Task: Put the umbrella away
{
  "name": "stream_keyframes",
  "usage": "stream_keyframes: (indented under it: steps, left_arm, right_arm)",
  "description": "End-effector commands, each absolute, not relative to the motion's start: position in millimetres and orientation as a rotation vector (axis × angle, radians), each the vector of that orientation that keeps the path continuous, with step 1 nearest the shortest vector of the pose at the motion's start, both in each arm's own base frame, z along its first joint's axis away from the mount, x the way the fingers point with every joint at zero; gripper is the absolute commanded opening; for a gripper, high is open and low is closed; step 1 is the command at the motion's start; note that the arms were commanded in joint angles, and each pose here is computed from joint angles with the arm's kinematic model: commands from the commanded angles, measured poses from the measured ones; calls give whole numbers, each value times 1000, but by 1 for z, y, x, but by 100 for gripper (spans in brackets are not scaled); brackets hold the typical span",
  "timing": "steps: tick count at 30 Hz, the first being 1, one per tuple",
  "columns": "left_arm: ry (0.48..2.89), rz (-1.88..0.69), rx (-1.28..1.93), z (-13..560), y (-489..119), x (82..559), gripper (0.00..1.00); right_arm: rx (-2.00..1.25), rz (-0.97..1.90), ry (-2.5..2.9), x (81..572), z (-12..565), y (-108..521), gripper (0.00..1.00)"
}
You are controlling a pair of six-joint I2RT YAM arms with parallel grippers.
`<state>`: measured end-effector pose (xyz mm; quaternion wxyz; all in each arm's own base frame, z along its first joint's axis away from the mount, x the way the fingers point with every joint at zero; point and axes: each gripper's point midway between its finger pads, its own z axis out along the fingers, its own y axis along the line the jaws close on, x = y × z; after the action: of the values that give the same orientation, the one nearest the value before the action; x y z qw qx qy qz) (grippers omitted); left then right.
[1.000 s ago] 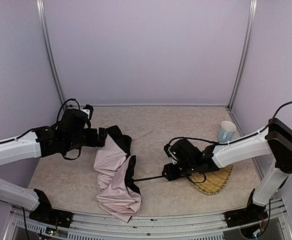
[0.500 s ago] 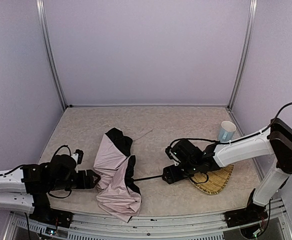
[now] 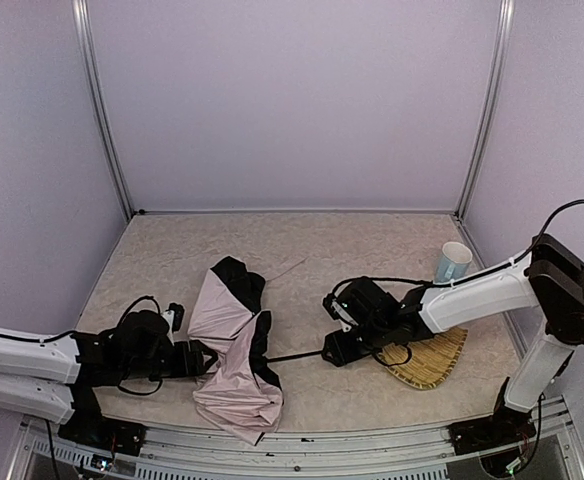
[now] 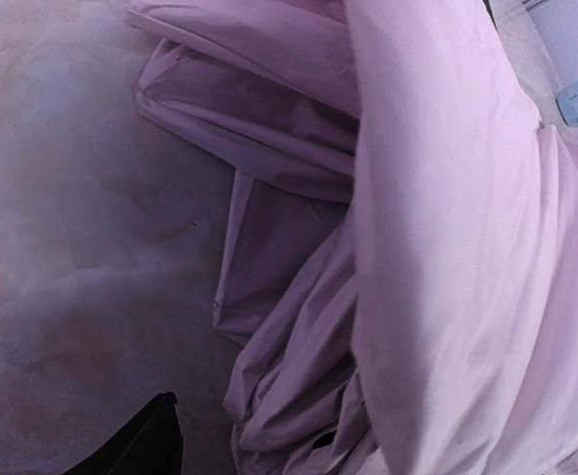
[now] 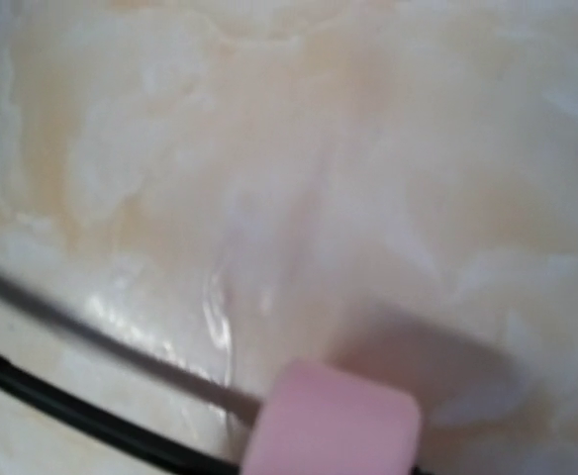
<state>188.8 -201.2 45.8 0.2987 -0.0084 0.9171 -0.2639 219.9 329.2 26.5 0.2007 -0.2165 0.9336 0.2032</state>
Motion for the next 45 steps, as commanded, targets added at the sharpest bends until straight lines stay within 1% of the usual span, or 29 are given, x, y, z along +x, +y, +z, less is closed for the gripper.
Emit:
stream_keyframes:
  steps: [1, 3, 5, 6, 10, 14, 16, 19, 22, 28, 31, 33, 35, 39, 43, 45]
  left_arm:
    - [2365, -865, 110, 59, -231, 187, 75]
    - [2357, -871, 165, 59, -239, 187, 71]
    - [2383, -851, 193, 52, -243, 188, 63]
    - [2407, -850, 212, 46, -246, 188, 58]
    - [2399, -953, 313, 46, -281, 187, 46]
    - [2370, -963, 436, 53, -323, 207, 43]
    - [2397, -941, 501, 48, -340, 214, 42]
    - [2423, -875, 581, 39, -352, 222, 42]
    - [2410, -834, 603, 42, -357, 233, 44]
    - [2424, -755, 573, 43, -338, 234, 57]
    - [2438, -692, 551, 44, -322, 231, 67]
    - [2435, -658, 528, 48, -313, 231, 75]
    - [2426, -632, 503, 53, -304, 231, 81]
    - [2417, -574, 464, 60, -289, 232, 88]
    - [2397, -523, 418, 71, -274, 231, 89]
    - [2369, -503, 386, 80, -268, 233, 89]
  right_arm:
    - [-612, 545, 2625, 223, 18, 328, 45]
    - [-624, 537, 2623, 224, 17, 330, 41]
    - [-638, 542, 2629, 224, 15, 333, 37]
    - [-643, 558, 2628, 223, 15, 337, 36]
    - [-668, 666, 2595, 221, 23, 360, 32]
    - [-734, 763, 2540, 221, 39, 397, 30]
    - [-776, 851, 2524, 214, 44, 415, 29]
    - [-791, 936, 2496, 211, 54, 426, 30]
    - [-793, 950, 2481, 208, 60, 424, 34]
    - [-750, 818, 2507, 217, 57, 377, 50]
    - [-773, 772, 2477, 222, 69, 357, 59]
    - [-816, 744, 2437, 224, 82, 348, 64]
    - [-855, 718, 2409, 224, 92, 340, 69]
    - [-936, 593, 2358, 228, 109, 320, 72]
    - [-1032, 480, 2247, 232, 139, 309, 71]
    - [-1143, 469, 2107, 222, 159, 319, 71]
